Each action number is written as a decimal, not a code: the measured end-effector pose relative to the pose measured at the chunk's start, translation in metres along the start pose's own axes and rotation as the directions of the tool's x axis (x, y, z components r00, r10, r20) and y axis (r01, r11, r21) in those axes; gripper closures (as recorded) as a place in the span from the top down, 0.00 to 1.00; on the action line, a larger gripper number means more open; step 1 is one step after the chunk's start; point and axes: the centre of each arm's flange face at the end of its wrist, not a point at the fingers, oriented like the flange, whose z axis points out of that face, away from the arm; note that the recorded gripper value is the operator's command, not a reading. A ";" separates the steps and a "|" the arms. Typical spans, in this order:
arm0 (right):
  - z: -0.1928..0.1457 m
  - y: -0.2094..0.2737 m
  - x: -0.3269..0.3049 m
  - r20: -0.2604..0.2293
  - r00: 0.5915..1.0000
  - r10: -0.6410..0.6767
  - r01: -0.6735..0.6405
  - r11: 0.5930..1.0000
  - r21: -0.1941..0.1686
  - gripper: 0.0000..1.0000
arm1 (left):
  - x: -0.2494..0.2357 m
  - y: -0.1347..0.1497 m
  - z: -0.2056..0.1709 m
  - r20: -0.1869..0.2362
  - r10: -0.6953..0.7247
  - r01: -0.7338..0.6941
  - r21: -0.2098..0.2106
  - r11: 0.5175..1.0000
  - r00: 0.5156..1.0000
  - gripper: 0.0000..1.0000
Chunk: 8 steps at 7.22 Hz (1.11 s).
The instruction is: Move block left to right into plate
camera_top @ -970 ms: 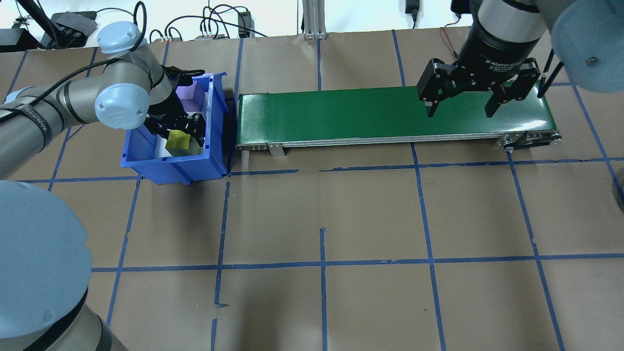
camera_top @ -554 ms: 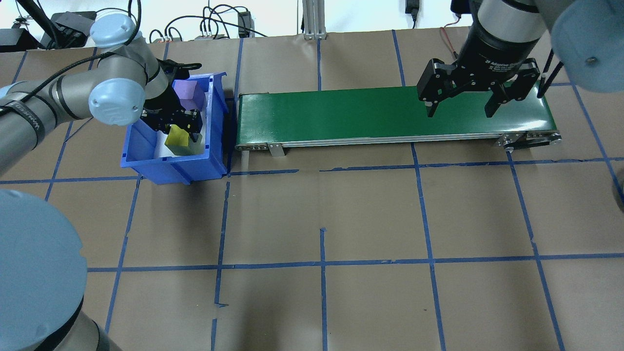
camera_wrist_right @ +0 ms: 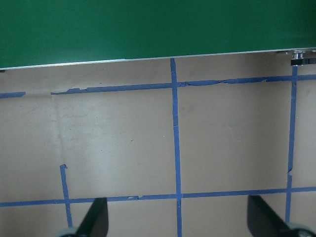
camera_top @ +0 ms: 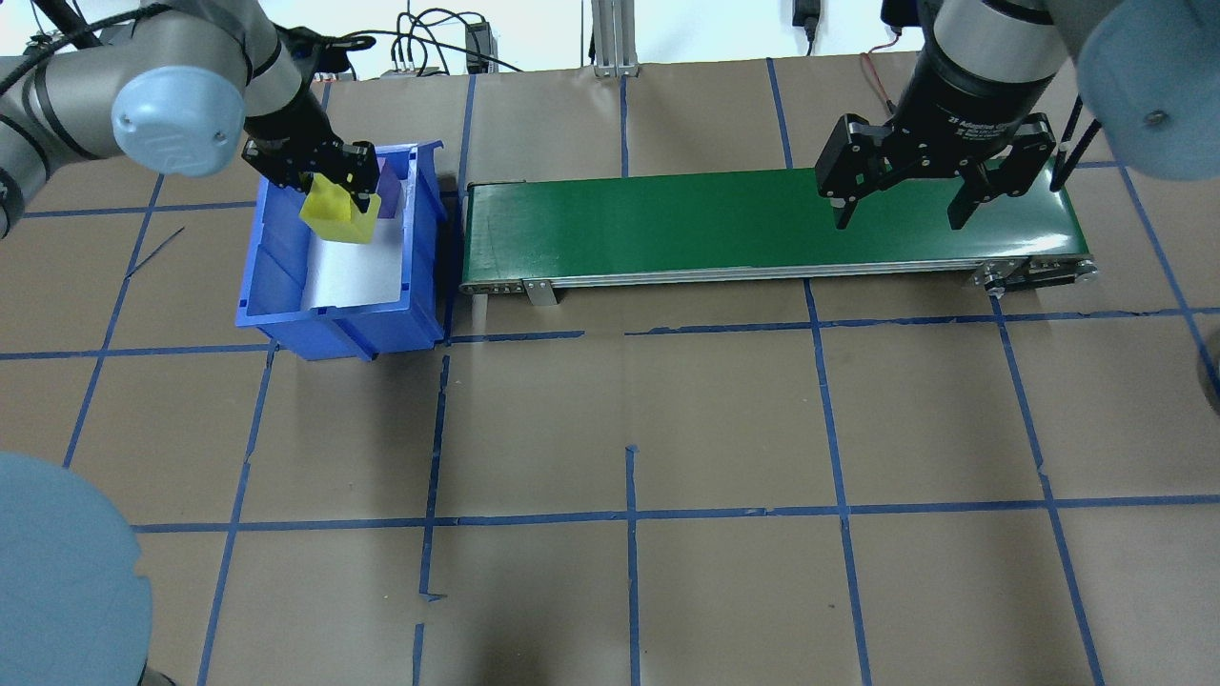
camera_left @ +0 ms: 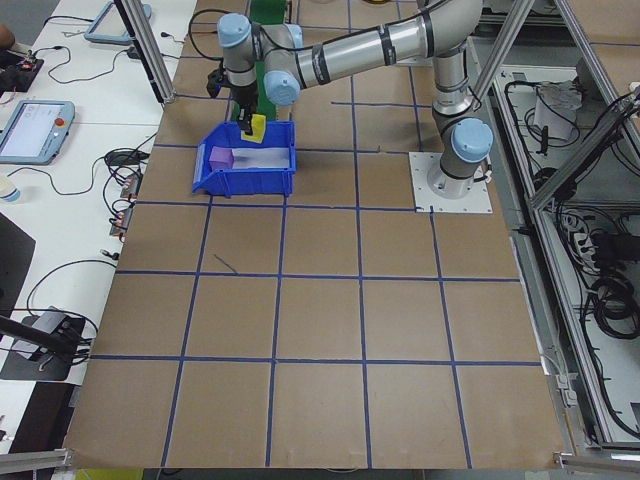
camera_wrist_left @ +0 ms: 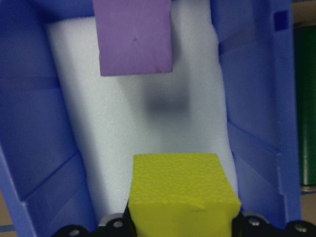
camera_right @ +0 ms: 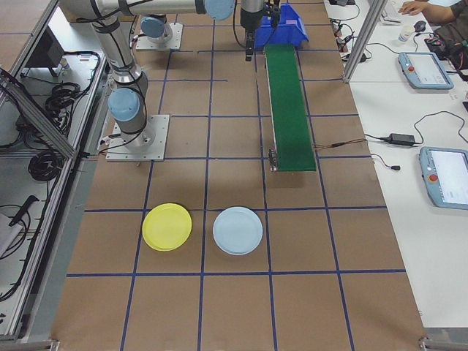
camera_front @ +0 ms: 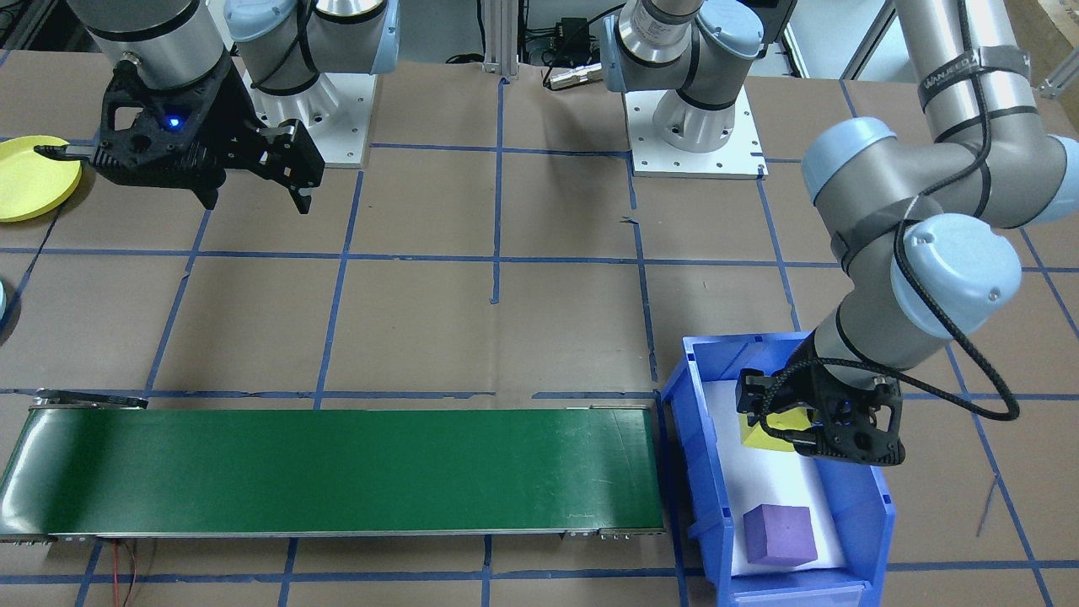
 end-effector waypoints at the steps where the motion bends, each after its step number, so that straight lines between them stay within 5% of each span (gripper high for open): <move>1: 0.000 0.000 0.000 0.000 1.000 0.000 0.000 1.000 0.000 1.00 | 0.037 -0.007 -0.007 -0.002 -0.029 0.029 0.021 0.999 1.000 0.36; 3: 0.000 0.000 0.000 0.000 1.000 0.000 0.000 1.000 0.000 1.00 | 0.123 -0.016 0.022 -0.012 0.013 -0.013 0.045 0.999 1.000 0.42; 4: 0.000 0.000 0.000 0.000 1.000 0.000 0.000 1.000 0.000 1.00 | 0.153 -0.010 0.047 -0.013 0.050 -0.049 0.019 0.999 0.999 0.80; 5: 0.000 0.000 0.000 0.000 1.000 0.000 0.000 1.000 0.000 1.00 | 0.168 -0.002 0.066 -0.011 0.074 -0.074 -0.001 0.997 0.997 1.00; 8: 0.000 -0.001 0.001 -0.002 1.000 -0.004 0.004 1.000 0.000 1.00 | 0.163 0.001 0.043 0.001 0.114 -0.114 0.062 0.992 0.993 1.00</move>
